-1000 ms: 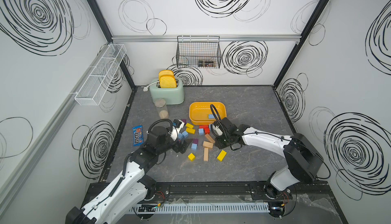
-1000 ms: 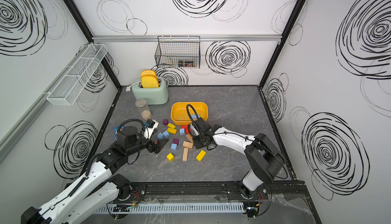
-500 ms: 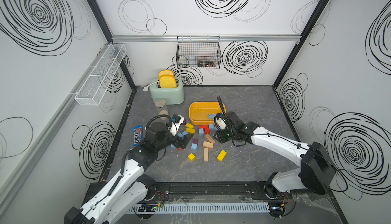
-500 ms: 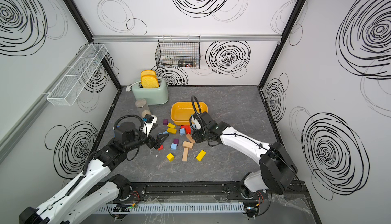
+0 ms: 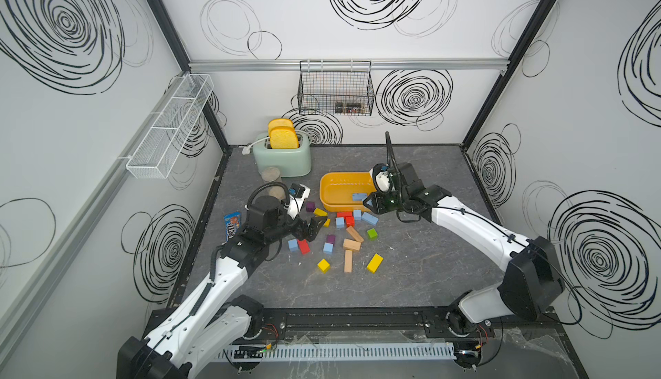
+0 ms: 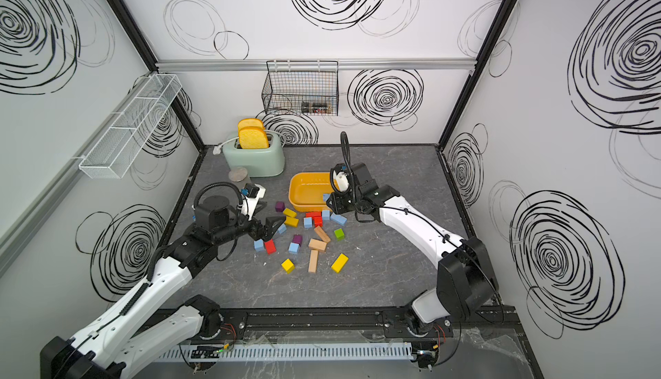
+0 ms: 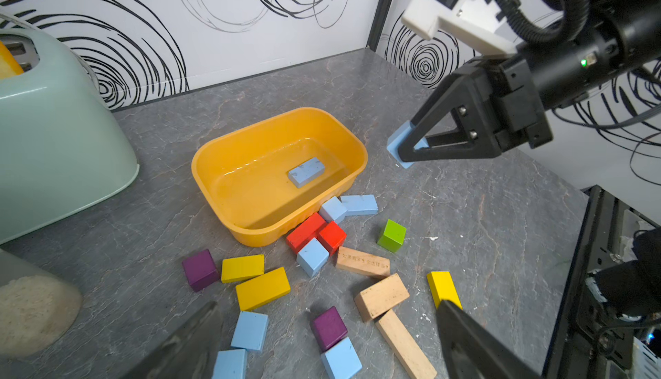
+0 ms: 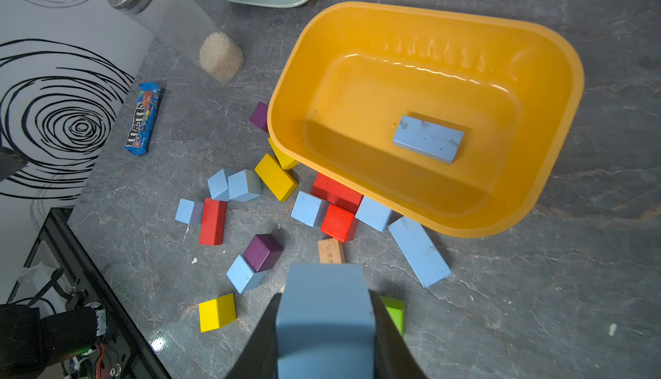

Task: Pick out the blue building blocks
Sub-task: Place the building block in the storage box.

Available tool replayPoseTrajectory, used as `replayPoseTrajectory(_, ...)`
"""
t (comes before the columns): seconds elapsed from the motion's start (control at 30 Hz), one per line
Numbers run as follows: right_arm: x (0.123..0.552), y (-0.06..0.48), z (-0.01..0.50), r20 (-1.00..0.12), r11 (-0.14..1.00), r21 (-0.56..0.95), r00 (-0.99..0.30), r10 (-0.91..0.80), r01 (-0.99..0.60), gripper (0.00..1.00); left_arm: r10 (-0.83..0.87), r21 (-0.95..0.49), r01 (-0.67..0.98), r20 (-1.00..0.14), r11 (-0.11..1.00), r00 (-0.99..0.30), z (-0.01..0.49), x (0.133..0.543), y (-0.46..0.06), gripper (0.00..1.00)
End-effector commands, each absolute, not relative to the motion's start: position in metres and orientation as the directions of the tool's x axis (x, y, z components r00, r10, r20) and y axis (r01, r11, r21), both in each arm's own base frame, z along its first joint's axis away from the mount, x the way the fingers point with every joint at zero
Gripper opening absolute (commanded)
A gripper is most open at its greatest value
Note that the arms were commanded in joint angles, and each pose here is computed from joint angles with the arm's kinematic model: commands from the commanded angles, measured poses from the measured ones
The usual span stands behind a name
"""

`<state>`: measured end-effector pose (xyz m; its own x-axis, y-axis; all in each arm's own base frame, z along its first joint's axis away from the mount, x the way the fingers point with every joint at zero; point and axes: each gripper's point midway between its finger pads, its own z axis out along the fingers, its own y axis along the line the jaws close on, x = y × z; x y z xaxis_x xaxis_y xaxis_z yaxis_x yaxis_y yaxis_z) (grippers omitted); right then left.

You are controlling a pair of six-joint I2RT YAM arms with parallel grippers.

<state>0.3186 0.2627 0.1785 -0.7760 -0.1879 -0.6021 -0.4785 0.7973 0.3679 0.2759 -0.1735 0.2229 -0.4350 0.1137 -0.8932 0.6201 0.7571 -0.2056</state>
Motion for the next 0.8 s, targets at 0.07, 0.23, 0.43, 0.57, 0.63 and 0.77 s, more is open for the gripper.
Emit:
replayPoseTrajectory(0.07,0.341,0.266,0.19,-0.637,0.79,0.364,-0.751,-0.174,-0.493,0.0,0.066,-0.201,0.64,-0.927,0.741,-0.368,0.249,0.293,-0.177,0.96)
replayPoseTrajectory(0.23,0.36,0.264,0.186,-0.626,0.814,0.347,-0.761,-0.168,-0.465,0.0,0.058,-0.214,0.636,-0.924,0.741,-0.378,0.244,0.302,-0.179,0.96)
replayPoseTrajectory(0.43,0.383,0.261,0.172,-0.607,0.844,0.325,-0.779,-0.161,-0.427,0.0,0.056,-0.223,0.633,-0.919,0.742,-0.39,0.237,0.311,-0.18,0.96)
replayPoseTrajectory(0.57,0.397,0.259,0.158,-0.581,0.867,0.297,-0.796,-0.169,-0.4,0.0,0.059,-0.227,0.626,-0.914,0.746,-0.402,0.23,0.317,-0.18,0.96)
replayPoseTrajectory(0.63,0.405,0.257,0.148,-0.558,0.881,0.285,-0.812,-0.169,-0.379,0.0,0.066,-0.224,0.625,-0.911,0.748,-0.406,0.227,0.318,-0.18,0.96)
replayPoseTrajectory(0.77,0.419,0.254,0.129,-0.525,0.908,0.241,-0.833,-0.176,-0.343,0.06,0.078,-0.219,0.613,-0.904,0.759,-0.419,0.219,0.323,-0.177,0.96)
